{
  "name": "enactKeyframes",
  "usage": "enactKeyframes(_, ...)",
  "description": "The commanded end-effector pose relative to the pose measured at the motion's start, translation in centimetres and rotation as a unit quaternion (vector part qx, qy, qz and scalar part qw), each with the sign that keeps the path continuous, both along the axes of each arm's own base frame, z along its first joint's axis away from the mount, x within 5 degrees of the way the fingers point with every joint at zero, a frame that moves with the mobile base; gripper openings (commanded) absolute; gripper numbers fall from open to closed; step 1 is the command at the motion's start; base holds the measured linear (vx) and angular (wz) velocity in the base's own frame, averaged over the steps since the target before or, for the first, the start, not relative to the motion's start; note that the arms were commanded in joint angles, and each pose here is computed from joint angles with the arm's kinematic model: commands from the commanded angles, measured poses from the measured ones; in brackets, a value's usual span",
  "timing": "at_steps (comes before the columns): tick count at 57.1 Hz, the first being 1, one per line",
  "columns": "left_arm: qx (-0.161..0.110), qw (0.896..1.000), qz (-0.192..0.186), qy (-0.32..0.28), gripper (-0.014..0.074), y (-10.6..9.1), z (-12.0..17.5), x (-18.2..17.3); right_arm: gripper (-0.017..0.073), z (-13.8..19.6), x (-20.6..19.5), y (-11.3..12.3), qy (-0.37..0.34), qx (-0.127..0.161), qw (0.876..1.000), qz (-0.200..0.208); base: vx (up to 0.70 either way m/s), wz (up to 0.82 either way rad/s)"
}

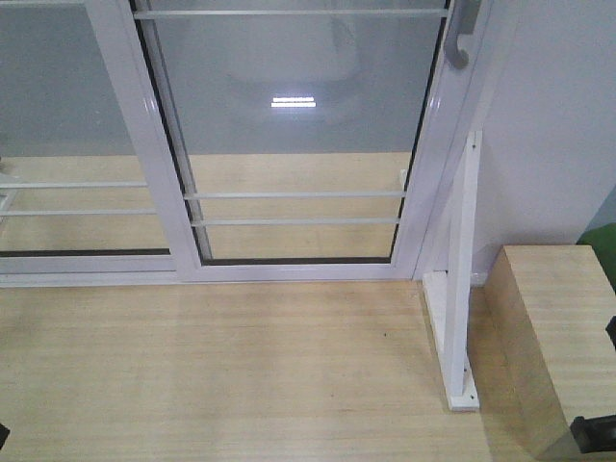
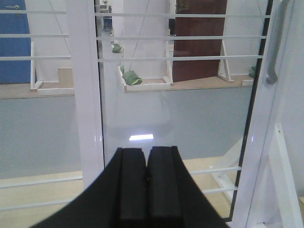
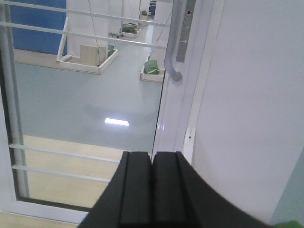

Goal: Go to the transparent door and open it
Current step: 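Drive the base up close to the glass door and stop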

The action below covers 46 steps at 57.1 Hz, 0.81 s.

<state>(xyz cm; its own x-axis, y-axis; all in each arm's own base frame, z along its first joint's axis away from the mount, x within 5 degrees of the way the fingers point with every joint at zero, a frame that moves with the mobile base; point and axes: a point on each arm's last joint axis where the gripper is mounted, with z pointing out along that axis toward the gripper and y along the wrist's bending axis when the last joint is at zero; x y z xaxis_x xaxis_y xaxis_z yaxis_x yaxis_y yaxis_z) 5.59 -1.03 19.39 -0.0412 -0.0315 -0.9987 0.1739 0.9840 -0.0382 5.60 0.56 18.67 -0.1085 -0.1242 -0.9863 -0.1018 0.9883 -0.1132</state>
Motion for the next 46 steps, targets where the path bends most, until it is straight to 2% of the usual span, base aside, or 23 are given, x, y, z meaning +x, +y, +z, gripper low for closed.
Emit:
enactKeyframes(1, -0.011, 0.999, 0.002, -0.043, -0.0003, 0.06, 0.54, -0.07, -0.0001, 0.72, -0.02, -0.1, -0.049, -0.003, 0.999, -0.006, 0.44, 0.05)
enactKeyframes(21, -0.011, 0.999, 0.002, -0.043, -0.0003, 0.06, 0.54, -0.07, -0.0001, 0.72, -0.02, -0.1, -0.049, -0.003, 0.999, -0.006, 0.36, -0.01)
enactKeyframes(46, -0.011, 0.999, 0.002, -0.043, -0.0003, 0.06, 0.54, -0.07, -0.0001, 0.72, -0.02, -0.1, -0.049, -0.003, 0.999, -0.006, 0.22, -0.04)
